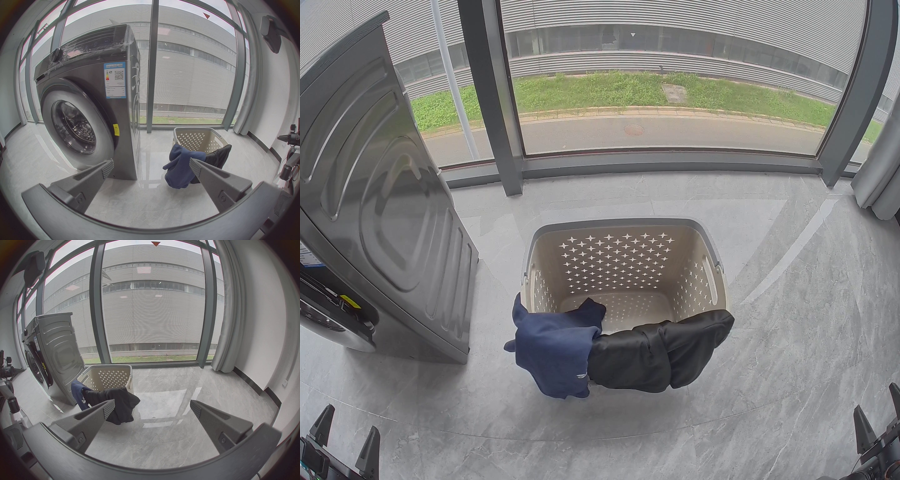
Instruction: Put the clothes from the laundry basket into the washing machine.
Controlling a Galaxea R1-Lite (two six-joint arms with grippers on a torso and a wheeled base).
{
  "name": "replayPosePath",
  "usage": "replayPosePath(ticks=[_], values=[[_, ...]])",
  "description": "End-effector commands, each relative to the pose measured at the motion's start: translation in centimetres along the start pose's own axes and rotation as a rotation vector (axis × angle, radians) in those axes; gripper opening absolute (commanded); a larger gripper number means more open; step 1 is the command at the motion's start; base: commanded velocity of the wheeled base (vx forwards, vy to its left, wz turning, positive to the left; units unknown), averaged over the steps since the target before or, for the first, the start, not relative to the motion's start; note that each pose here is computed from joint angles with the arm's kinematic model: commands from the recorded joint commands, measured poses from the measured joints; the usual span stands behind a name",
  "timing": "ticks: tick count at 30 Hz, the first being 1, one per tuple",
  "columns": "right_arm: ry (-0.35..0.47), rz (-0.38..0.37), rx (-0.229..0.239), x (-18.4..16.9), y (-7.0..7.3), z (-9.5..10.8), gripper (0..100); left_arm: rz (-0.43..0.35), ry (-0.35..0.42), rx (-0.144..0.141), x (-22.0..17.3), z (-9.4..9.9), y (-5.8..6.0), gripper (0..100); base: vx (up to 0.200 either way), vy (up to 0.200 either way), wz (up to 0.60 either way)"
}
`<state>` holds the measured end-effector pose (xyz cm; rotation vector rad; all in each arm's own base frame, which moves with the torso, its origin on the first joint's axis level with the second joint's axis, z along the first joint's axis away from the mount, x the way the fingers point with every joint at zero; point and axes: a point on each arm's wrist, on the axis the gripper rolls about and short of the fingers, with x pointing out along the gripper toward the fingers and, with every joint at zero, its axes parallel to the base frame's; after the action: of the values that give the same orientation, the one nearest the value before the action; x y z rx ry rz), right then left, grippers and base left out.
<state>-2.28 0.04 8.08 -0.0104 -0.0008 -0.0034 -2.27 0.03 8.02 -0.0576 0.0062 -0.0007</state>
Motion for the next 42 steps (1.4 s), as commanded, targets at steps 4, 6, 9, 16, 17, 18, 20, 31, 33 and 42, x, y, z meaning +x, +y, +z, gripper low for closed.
replayPosePath(ticks=[4,6,9,16,17,18,20,31,33,42], values=[[0.001,0.000,0.000,0.00,0.01,-0.53,100,0.001,-0.002,-0.001,-0.02,-0.49,0.03,100,0.000,0.200,0.00],[0.001,0.000,-0.002,0.00,0.01,-0.53,100,0.001,-0.002,-0.001,-0.02,-0.49,0.03,100,0.000,0.200,0.00],[0.001,0.000,-0.002,0.00,0.01,-0.53,100,0.001,-0.002,-0.001,-0.02,-0.49,0.03,100,0.000,0.200,0.00],[0.001,0.000,0.000,0.00,0.01,-0.53,100,0.001,-0.002,-0.001,-0.02,-0.49,0.03,100,0.000,0.200,0.00],[0.001,0.000,0.000,0.00,0.01,-0.53,100,0.001,-0.002,-0.001,-0.02,-0.49,0.03,100,0.000,0.200,0.00],[0.001,0.000,-0.002,0.00,0.01,-0.53,100,0.001,-0.002,-0.001,-0.02,-0.49,0.03,100,0.000,0.200,0.00],[0.001,0.000,0.000,0.00,0.01,-0.53,100,0.001,-0.002,-0.001,-0.02,-0.49,0.03,100,0.000,0.200,0.00],[0.001,0.000,0.000,0.00,0.01,-0.53,100,0.001,-0.002,-0.001,-0.02,-0.49,0.03,100,0.000,0.164,0.00],[0.001,0.000,-0.002,0.00,0.01,-0.53,100,0.001,-0.002,-0.001,-0.02,-0.49,0.03,100,0.000,0.000,0.00],[0.001,0.000,-0.002,0.00,0.01,-0.53,100,0.001,-0.002,-0.001,-0.02,-0.49,0.03,100,-0.022,0.000,0.00]])
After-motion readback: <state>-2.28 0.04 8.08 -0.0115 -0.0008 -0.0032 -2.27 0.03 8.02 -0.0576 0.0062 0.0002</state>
